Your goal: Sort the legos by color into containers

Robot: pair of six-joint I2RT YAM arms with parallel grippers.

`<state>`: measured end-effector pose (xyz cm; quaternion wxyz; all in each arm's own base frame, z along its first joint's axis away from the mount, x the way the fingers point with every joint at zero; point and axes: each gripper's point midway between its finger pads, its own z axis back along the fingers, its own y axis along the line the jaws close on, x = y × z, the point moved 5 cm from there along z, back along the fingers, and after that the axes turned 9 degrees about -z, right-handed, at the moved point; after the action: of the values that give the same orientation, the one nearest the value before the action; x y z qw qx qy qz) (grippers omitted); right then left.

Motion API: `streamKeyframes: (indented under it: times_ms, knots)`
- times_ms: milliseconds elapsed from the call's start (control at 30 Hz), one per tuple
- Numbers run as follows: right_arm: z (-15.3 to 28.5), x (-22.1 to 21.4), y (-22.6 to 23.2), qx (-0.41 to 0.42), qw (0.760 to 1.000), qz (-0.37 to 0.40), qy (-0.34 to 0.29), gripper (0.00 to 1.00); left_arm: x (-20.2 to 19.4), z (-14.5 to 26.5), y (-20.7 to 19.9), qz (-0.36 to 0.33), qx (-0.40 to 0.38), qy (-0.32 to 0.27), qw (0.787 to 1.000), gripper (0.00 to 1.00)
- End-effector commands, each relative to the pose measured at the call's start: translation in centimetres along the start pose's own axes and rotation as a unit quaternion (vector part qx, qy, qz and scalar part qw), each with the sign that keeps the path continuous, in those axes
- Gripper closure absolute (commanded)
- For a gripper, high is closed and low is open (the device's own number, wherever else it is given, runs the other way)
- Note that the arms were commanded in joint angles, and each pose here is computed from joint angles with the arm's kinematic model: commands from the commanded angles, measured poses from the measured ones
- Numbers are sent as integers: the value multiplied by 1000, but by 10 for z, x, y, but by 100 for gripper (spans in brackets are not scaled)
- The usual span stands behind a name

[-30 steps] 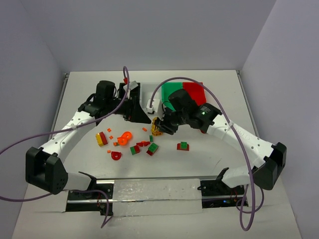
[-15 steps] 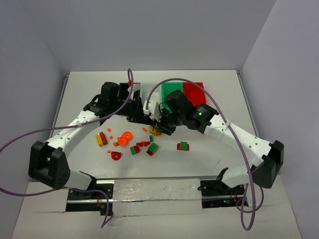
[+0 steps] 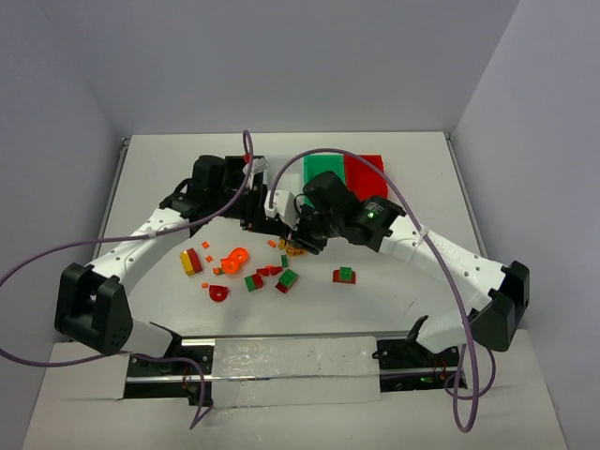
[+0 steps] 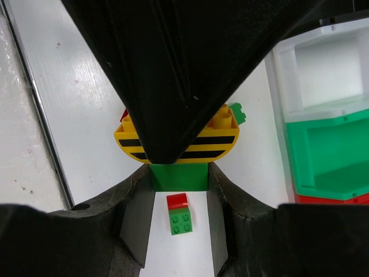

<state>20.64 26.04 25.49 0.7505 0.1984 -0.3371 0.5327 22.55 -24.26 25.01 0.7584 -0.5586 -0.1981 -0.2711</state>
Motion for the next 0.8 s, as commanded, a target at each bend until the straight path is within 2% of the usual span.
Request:
streamKeyframes:
  times_ms: [0, 167, 233, 267, 367, 433, 533, 567, 767]
  knots:
    - [8, 26, -2, -15, 999, 9, -41, 92, 3, -3, -3, -11, -16, 0, 1000, 28]
    - [7, 24, -3, -20, 999, 10, -38, 93, 4, -3, -4, -15, -15, -1, 1000, 41]
    - [7, 24, -4, -24, 999, 10, -40, 94, 3, -3, -4, -14, -18, -1, 1000, 50]
    - [7, 24, -4, -26, 999, 11, -40, 94, 3, -3, -5, -12, -20, -2, 1000, 59]
    - [7, 22, -5, -31, 999, 13, -40, 98, 1, -3, -5, -8, -30, -1, 1000, 73]
    - [7, 22, -5, -32, 999, 14, -41, 100, 1, -3, -6, -6, -37, 0, 999, 76]
    - [8, 22, -5, -36, 998, 19, -45, 100, 1, -3, -7, -3, -40, -1, 999, 89]
    - [8, 19, -6, -37, 998, 19, -42, 100, 1, -1, -5, -5, -34, -3, 999, 100]
    - [11, 8, -6, -49, 998, 24, -36, 100, 5, 20, 8, 1, -3, -40, 999, 100]
